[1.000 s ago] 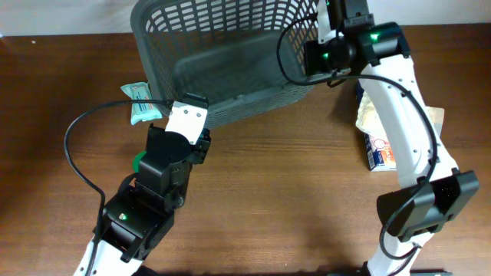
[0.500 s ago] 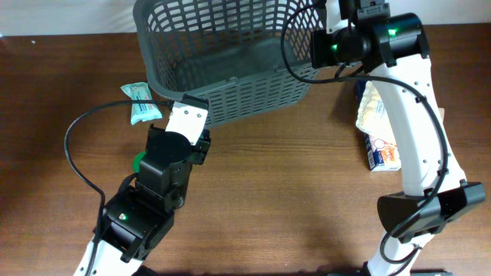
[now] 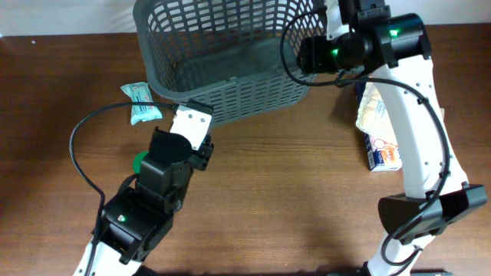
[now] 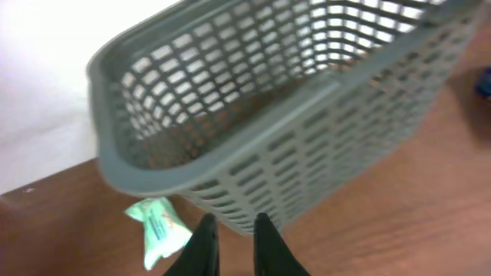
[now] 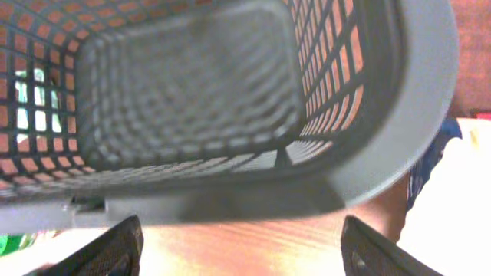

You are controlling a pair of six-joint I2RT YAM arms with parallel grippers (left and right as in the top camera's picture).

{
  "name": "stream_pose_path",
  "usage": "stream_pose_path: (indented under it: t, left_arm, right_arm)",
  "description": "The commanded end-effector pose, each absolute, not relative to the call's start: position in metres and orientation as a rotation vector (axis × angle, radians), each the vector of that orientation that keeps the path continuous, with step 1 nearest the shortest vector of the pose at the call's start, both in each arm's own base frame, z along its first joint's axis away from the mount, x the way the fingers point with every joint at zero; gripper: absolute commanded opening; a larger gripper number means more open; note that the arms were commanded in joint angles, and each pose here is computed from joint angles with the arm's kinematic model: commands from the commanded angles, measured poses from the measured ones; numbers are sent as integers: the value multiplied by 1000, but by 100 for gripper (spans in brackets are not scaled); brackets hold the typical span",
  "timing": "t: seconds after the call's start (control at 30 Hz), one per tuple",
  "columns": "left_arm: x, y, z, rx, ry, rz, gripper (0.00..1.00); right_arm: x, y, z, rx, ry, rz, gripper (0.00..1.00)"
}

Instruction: Pack container

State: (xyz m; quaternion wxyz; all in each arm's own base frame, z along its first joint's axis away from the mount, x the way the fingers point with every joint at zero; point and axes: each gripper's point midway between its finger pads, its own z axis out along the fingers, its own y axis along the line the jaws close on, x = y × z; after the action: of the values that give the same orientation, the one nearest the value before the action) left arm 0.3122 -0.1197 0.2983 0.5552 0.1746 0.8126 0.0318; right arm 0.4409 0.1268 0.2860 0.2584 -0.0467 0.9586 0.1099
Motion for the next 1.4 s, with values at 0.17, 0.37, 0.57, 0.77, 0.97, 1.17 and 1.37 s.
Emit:
stream_pose_path:
  t: [0.17,0.37,0.57,0.77,0.97,1.17,1.37]
  left_arm:
    - [297,-136,320,445,1865,-96,40]
    - [298,-132,335,403,1839,-114,39]
    - [299,-134,338,414,1834,-148,2]
    - [303,-137,334,393,1862,-192,2]
    - [313,-153,289,436,2018,-224,2]
    - [326,-141,238,382,2212,-185,2]
    - [346,-131,219,339,2254,-146,2]
  right_arm:
    - [403,119,338,-81,2520,344,86]
    - [404,118,339,-33,2519,354,85]
    - [433,124,364,-49,2361,375,7]
    - [473,129,374,-43,2233,361,4]
    - [510,139,342,-46,2247,364,4]
    - [533,146,296,-47,2317,361,4]
    - [538,147,261,-70,2397,334,4]
